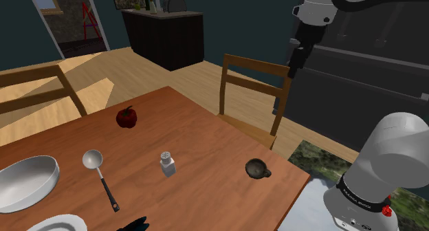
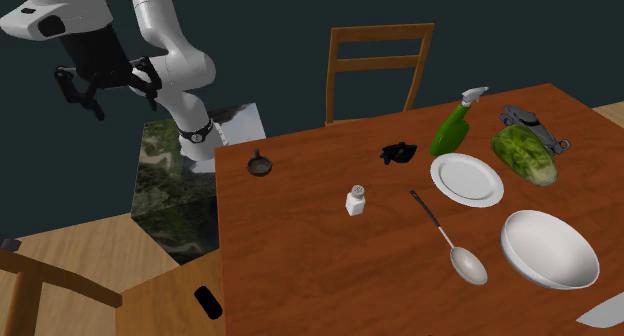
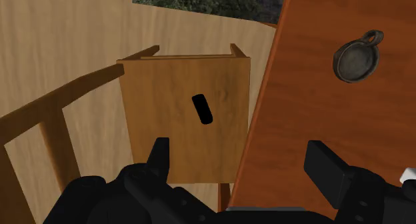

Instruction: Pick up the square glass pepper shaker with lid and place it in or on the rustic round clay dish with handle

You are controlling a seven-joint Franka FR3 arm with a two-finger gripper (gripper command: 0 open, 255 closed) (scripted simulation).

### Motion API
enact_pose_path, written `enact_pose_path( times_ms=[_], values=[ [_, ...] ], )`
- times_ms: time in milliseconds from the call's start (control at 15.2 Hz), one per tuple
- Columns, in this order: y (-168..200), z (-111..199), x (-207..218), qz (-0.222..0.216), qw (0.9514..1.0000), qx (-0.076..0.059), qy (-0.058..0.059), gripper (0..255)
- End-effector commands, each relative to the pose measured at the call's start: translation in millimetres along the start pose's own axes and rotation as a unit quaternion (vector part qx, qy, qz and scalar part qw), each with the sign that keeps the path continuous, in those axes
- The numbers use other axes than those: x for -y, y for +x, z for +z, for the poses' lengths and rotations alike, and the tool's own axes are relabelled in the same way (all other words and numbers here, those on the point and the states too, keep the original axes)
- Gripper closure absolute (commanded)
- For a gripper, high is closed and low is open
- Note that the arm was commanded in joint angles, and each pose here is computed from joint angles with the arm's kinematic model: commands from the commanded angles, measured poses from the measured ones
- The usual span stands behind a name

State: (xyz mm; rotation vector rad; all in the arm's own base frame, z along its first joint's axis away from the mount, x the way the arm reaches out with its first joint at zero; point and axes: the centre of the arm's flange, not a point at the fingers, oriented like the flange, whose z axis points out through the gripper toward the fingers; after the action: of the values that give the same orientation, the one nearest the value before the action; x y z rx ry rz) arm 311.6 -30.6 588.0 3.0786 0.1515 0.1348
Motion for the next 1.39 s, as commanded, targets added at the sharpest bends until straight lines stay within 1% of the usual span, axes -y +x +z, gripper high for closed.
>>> enact_pose_path(
  times_ms=[0, 1320],
  values=[
    [0.0, 0.0, 0.0, 0.0, 1.0, 0.0, 0.0, 0],
    [76.8, 109.6, 219.9, 0.028, 0.999, -0.033, 0.014, 0]
  ],
)
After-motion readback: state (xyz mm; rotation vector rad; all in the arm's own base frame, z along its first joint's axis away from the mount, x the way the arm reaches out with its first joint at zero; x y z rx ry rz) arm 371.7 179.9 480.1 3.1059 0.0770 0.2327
